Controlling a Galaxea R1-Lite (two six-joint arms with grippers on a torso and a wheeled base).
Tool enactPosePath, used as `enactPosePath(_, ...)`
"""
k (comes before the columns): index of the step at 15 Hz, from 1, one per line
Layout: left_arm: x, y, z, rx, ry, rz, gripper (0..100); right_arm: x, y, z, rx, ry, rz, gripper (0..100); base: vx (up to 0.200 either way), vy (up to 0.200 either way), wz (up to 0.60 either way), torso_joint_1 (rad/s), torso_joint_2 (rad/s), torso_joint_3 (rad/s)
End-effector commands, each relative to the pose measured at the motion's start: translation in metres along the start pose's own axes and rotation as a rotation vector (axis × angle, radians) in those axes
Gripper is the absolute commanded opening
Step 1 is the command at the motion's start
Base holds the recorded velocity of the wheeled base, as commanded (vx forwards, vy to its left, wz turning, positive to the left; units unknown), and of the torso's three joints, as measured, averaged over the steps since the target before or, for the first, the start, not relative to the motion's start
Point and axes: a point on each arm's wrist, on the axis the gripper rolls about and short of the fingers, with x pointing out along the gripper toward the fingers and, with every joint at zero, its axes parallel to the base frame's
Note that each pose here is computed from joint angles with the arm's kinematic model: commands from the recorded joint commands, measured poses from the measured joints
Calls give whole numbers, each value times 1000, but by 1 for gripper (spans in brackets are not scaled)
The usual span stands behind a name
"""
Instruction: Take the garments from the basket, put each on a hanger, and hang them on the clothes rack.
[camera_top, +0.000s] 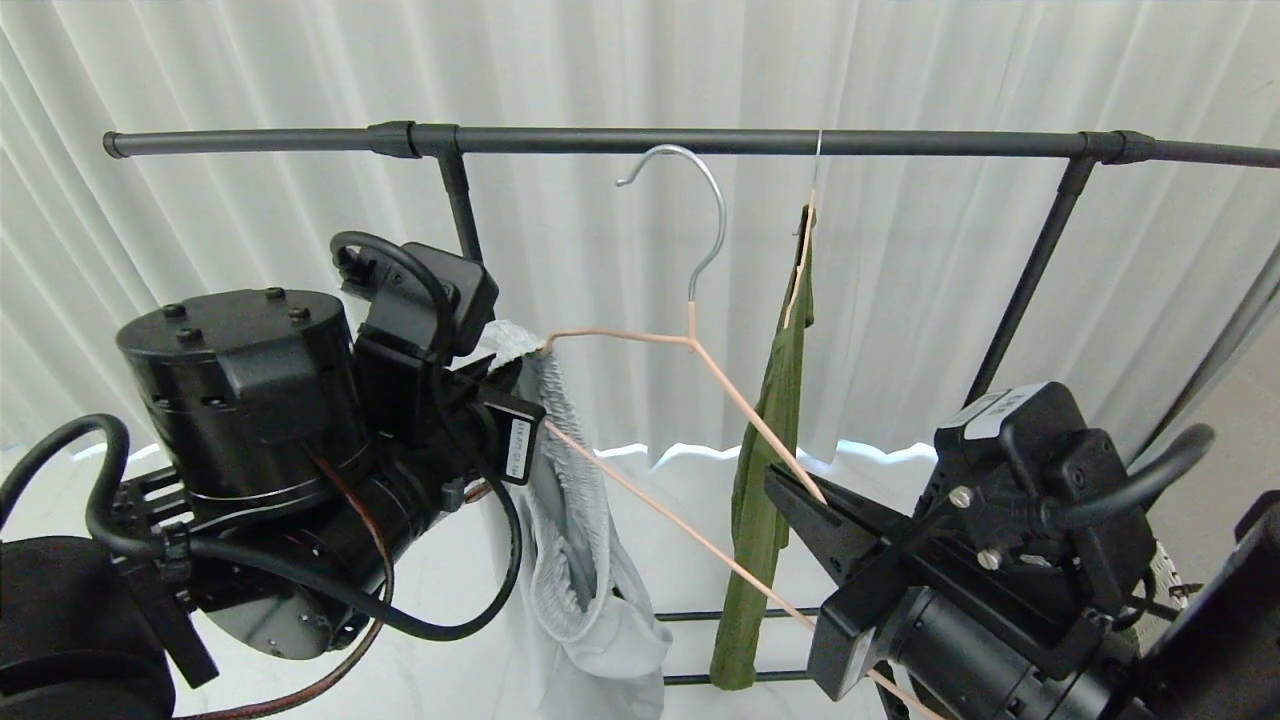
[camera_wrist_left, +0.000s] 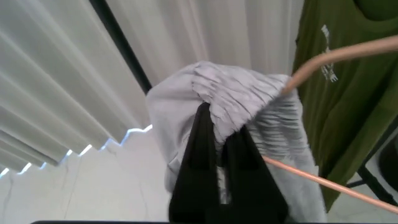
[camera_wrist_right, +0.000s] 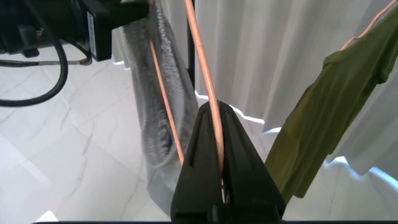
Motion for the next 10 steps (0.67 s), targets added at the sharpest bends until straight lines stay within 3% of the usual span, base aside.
enactPosePath(1, -3, -5, 3, 0, -12, -20, 0, 1, 0, -2, -4, 6, -1, 0, 0, 0, 0, 0, 0, 0)
enactPosePath(5, -10, -11, 13, -33, -87, -46, 0, 3, 1, -6, -9, 18, -3, 0, 0, 0, 0, 0, 0, 0)
enactPosePath(10, -22, -10, 18, -49, -119, -67, 0, 7, -6, -10, -20, 32, -33, 0, 0, 0, 0, 0, 0, 0)
